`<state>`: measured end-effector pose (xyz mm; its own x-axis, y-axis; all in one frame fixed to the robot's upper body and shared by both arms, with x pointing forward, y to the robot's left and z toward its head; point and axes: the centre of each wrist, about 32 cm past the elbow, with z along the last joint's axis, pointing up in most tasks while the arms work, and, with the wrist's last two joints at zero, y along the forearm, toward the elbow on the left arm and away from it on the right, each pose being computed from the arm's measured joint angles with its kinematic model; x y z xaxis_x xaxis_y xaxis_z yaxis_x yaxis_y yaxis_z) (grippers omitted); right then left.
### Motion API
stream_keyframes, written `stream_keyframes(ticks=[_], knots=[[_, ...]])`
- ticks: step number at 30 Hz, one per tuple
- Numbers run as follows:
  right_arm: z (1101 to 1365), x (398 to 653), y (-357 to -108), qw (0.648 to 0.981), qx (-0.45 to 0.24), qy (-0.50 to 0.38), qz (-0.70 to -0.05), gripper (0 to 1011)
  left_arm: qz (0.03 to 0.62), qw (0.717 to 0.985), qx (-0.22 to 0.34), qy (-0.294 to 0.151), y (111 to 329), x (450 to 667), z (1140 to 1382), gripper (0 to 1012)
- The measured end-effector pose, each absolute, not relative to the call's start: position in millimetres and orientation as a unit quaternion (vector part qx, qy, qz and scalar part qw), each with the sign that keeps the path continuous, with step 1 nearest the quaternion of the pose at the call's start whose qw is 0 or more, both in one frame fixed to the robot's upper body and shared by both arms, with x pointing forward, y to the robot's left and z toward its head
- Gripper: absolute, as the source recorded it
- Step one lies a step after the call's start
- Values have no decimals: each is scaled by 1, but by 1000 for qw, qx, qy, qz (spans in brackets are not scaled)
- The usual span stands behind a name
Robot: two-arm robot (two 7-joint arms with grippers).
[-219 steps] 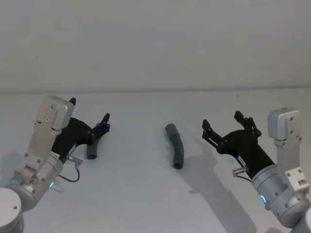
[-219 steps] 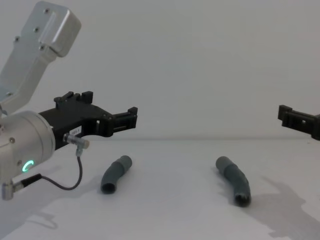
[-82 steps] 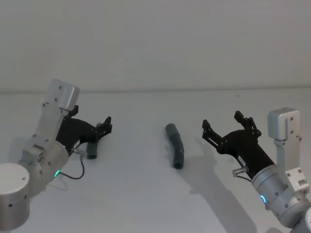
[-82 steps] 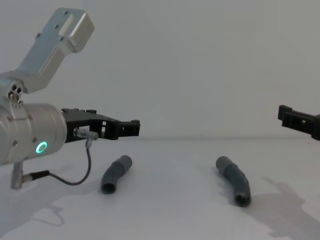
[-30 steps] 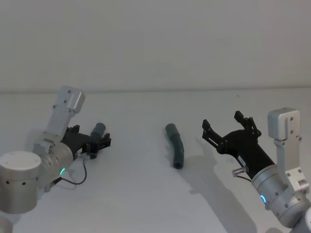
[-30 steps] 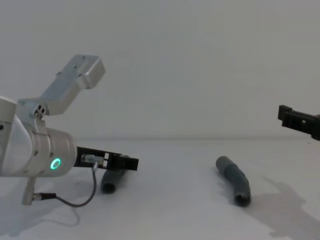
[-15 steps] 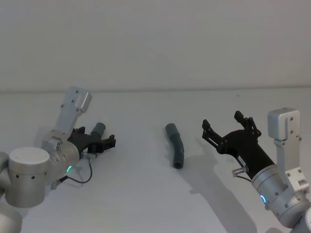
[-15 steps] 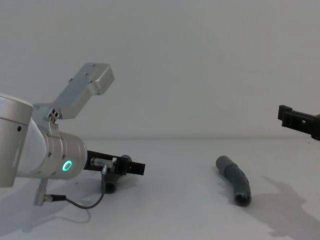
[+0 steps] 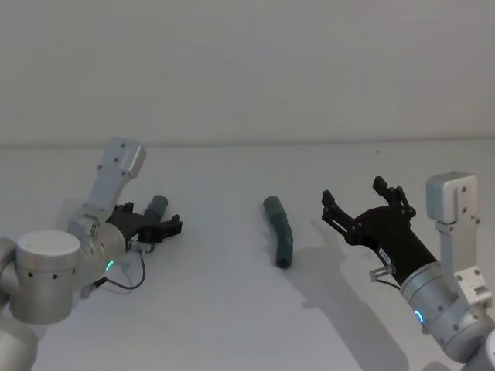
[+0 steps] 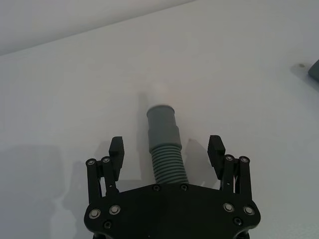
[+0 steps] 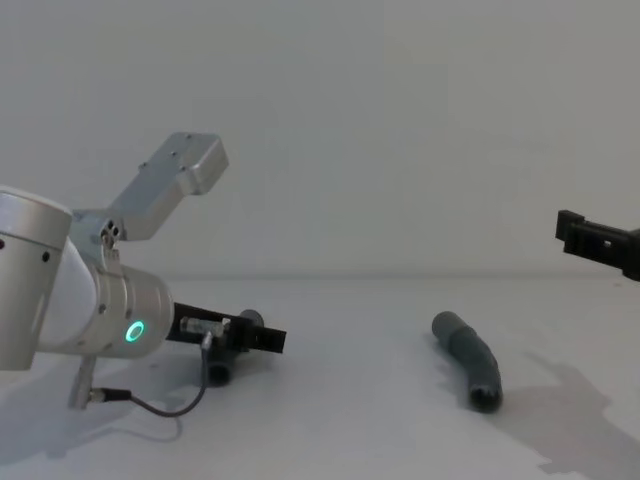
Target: Use both hands to pick up one end of the pipe from the table, align the ends, and insert them.
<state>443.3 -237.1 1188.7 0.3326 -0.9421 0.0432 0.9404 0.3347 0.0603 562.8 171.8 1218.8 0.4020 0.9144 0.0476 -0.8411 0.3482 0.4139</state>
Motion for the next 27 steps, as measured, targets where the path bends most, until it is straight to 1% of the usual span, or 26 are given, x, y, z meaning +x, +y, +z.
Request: stream_keyframes(ticks=[11, 13, 14, 18, 19, 20, 22, 23, 25, 26, 27], knots=[[1189, 443, -237, 816, 12, -35, -577, 1000, 540, 814, 192, 95, 173, 565, 1220, 1002], [1189, 443, -237, 816, 12, -35, -577, 1000, 540, 814, 193, 95, 173, 566, 1220, 954], [1189, 443, -237, 816, 12, -35, -577, 1000, 540, 814, 193, 95, 173, 566, 1220, 954], [1189, 443, -237, 816, 12, -35, -577, 1000, 541, 813, 193, 95, 173, 566, 1220, 859], [1189, 443, -237, 816, 12, -35, -577, 1000, 541, 813, 193, 95, 173, 566, 1220, 814], [1189, 443, -237, 816, 12, -35, -577, 1000, 541, 813, 193, 95, 173, 566, 1220, 797], [1189, 443, -237, 816, 12, -35, -577, 1000, 541, 813, 193, 95, 173, 566, 1220, 729], [1189, 443, -237, 816, 12, -35, -577, 1000, 541, 813, 193, 95, 173, 567, 1220, 683], [1189, 443, -237, 816, 12, -35, -577, 1000, 541, 813, 193, 95, 174, 567, 1220, 645], [1189, 443, -237, 816, 12, -35, -577, 1000, 541, 813, 193, 95, 174, 567, 1220, 586], [1189, 443, -237, 816, 12, -35, -577, 1000, 541, 813, 193, 95, 174, 567, 1220, 563]])
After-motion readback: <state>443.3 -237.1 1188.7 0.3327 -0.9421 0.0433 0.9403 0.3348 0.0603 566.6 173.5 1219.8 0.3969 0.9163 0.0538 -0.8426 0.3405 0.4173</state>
